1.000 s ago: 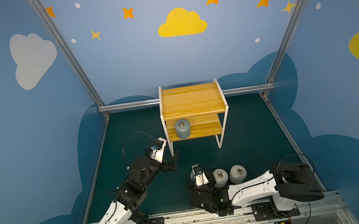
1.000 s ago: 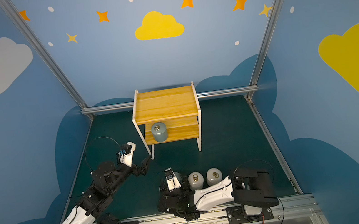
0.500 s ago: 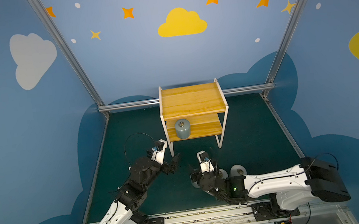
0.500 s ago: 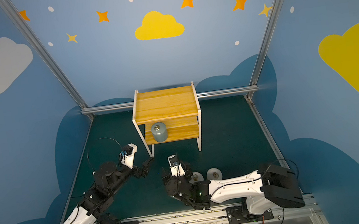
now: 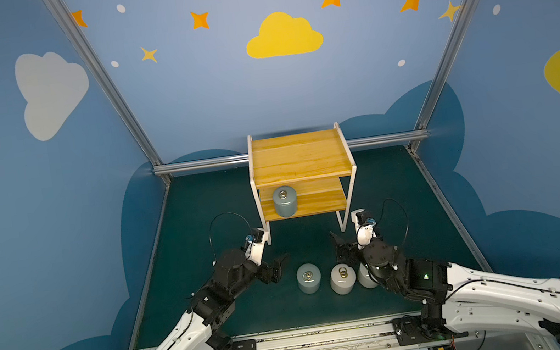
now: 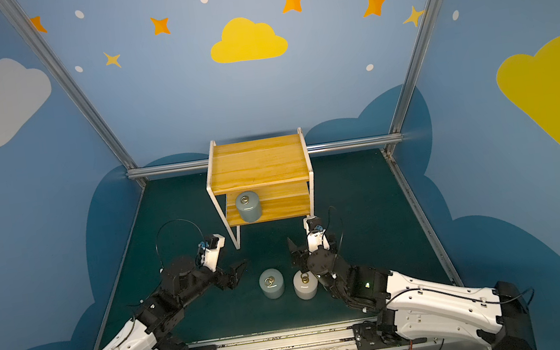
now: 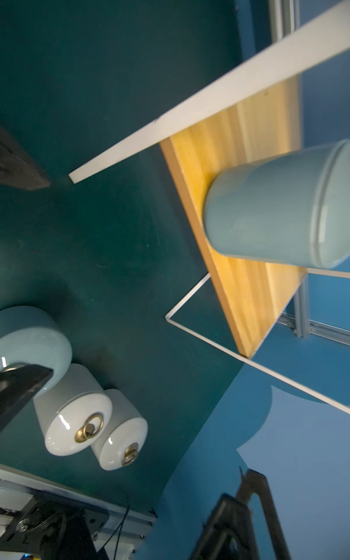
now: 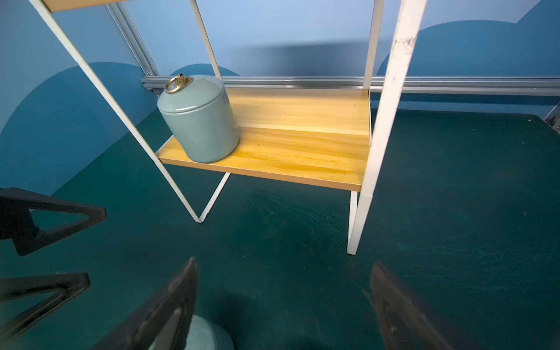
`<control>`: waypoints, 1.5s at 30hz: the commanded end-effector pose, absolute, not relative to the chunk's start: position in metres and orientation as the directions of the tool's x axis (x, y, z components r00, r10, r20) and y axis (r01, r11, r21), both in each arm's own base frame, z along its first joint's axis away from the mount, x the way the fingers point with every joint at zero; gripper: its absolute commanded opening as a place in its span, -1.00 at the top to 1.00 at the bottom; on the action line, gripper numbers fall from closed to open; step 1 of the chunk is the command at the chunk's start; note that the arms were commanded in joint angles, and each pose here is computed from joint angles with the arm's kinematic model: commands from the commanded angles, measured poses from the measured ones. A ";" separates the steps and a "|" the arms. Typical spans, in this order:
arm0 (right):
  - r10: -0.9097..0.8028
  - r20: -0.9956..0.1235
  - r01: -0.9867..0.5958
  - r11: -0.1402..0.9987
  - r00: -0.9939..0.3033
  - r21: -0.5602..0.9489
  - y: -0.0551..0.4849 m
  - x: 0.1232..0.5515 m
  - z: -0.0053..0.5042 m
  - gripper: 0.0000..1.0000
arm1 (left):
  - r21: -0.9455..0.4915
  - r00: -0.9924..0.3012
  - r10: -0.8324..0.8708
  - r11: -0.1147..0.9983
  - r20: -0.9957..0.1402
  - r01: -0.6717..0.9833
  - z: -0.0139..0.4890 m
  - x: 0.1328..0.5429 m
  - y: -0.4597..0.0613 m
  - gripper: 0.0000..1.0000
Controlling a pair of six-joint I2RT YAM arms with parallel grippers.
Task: Remove the tea canisters from the shelf
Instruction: Pick up the tea canister from the shelf.
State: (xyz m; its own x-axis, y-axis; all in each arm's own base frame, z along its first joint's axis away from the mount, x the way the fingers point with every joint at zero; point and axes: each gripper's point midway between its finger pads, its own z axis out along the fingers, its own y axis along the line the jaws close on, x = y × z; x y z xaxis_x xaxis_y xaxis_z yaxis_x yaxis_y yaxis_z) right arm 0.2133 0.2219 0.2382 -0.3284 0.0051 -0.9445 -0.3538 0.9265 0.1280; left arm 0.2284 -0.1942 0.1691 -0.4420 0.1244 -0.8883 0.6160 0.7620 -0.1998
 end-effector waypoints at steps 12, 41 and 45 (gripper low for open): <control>-0.048 -0.913 -0.379 0.918 -0.406 0.120 0.211 0.220 0.221 -0.82 | -0.173 -0.387 0.108 0.764 -0.916 0.622 0.179 0.230 -0.221 -0.84; -0.005 -0.896 -0.362 0.916 -0.443 0.174 0.192 0.224 0.216 -0.83 | 0.128 -0.071 0.179 0.880 -0.981 0.457 0.227 0.322 -0.270 -1.00; -0.002 -0.894 -0.363 0.914 -0.447 0.180 0.191 0.223 0.215 -0.83 | 0.153 -0.054 0.194 0.892 -0.979 0.426 0.229 0.327 -0.272 -1.00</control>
